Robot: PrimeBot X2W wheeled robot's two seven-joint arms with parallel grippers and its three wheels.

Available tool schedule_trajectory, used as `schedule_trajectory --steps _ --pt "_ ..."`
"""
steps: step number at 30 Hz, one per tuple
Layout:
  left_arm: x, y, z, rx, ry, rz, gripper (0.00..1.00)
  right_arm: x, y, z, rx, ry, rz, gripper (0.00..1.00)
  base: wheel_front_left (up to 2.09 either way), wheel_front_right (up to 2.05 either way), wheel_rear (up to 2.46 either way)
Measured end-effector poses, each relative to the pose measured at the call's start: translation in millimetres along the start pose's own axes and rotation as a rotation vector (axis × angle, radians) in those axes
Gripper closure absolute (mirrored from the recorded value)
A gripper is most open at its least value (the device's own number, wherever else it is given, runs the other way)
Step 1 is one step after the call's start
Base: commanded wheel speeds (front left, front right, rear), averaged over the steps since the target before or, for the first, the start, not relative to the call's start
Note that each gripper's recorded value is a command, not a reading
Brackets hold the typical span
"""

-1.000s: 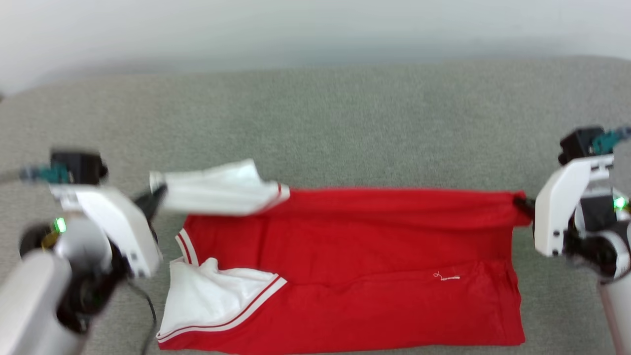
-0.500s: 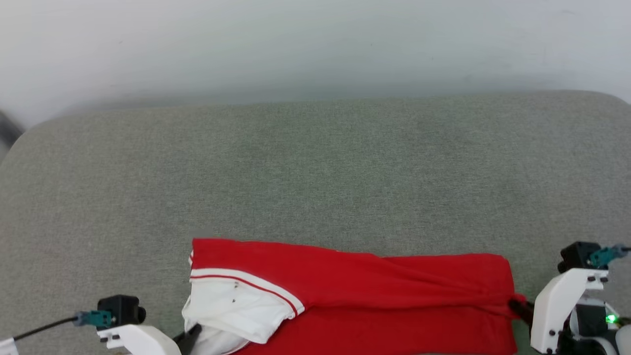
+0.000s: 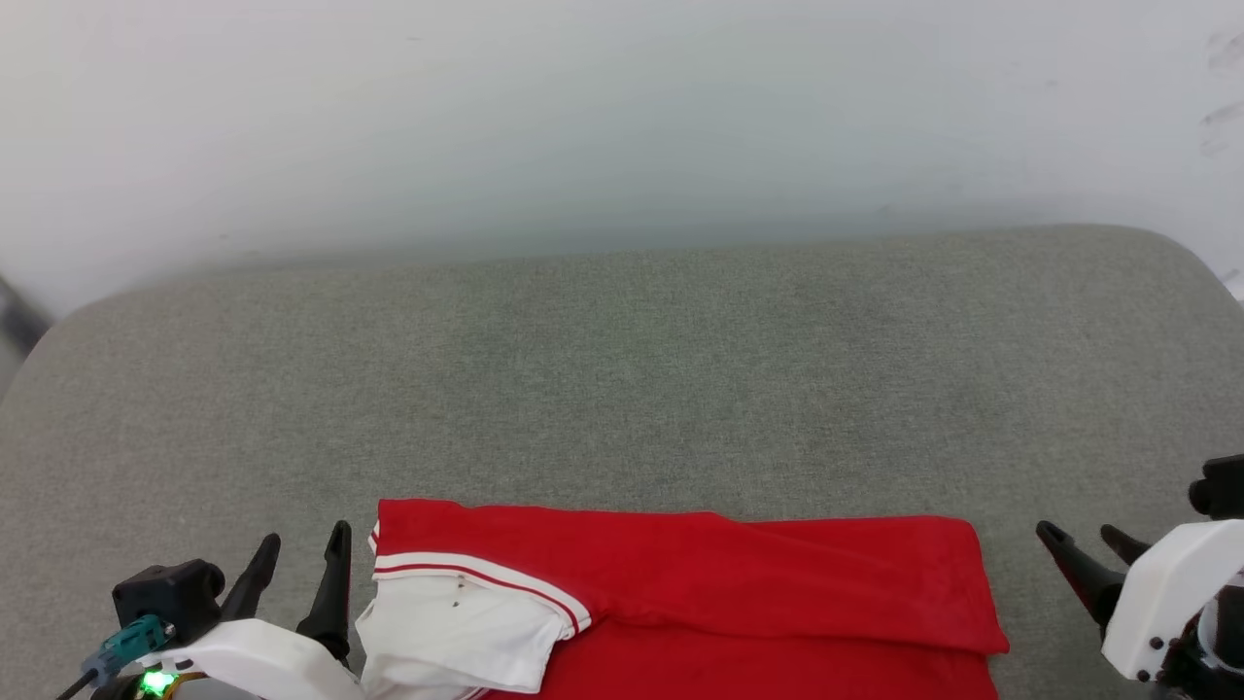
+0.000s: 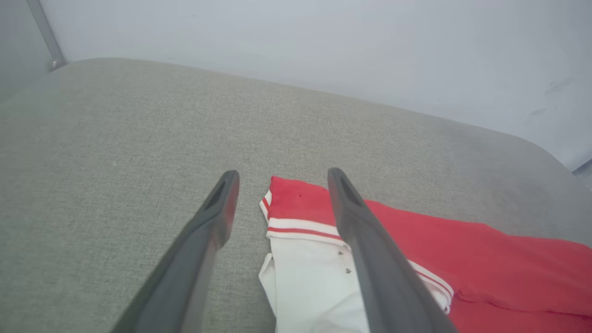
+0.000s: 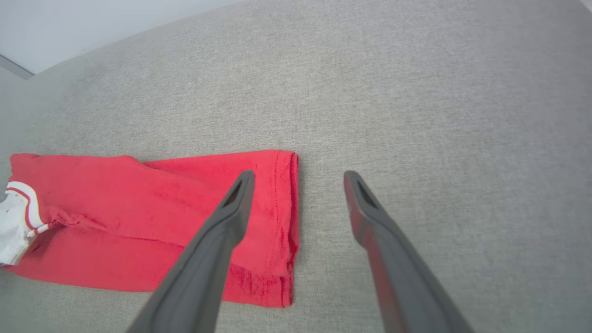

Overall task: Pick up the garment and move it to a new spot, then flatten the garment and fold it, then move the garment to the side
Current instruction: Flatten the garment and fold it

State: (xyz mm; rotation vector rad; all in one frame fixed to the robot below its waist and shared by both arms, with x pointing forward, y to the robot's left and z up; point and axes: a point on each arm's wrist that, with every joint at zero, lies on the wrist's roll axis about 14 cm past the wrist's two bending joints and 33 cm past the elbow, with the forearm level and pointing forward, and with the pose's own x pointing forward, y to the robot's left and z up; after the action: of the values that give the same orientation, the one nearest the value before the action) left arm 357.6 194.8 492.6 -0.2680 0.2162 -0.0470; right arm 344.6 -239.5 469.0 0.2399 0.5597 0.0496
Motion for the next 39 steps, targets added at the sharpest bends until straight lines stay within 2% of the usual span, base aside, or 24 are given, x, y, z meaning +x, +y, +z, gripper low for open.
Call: schedule_trajectory --steps 5,12,23,33,34,35,36,39 --pt "-6.3 -9.5 34.3 0.097 -0.188 -0.006 0.0 -13.1 -12.9 15.2 -0.018 0.001 -0.043 0.0 0.0 0.0 0.0" --pt "-12.7 -18.4 49.5 0.154 -0.302 -0.004 0.0 -9.1 -14.9 -0.3 -0.038 0.178 -0.066 0.0 0.0 0.0 0.0" --pt "-12.2 -8.1 48.6 0.171 -0.318 0.042 0.0 32.5 9.9 -61.3 0.014 0.463 -0.016 0.0 0.0 0.0 0.0" --pt "4.5 -1.8 44.6 0.175 -0.298 0.056 0.0 67.1 19.6 -95.1 0.02 0.668 0.006 0.0 0.0 0.0 0.0" --pt "4.9 -1.9 44.8 0.175 -0.299 0.056 0.0 67.5 20.8 -95.7 0.026 0.671 0.012 0.5 0.0 0.0 0.0" --pt "5.0 -2.3 45.0 0.176 -0.299 0.055 0.0 67.6 21.1 -95.8 0.031 0.671 0.015 0.73 0.0 0.0 0.0" --pt "5.1 -2.6 44.9 0.176 -0.299 0.054 0.0 67.7 21.5 -95.5 0.032 0.669 0.017 1.0 0.0 0.0 0.0" --pt "5.7 -3.1 45.2 0.178 -0.3 0.051 0.0 68.2 26.2 -92.3 0.036 0.656 0.033 1.0 0.0 0.0 0.0"
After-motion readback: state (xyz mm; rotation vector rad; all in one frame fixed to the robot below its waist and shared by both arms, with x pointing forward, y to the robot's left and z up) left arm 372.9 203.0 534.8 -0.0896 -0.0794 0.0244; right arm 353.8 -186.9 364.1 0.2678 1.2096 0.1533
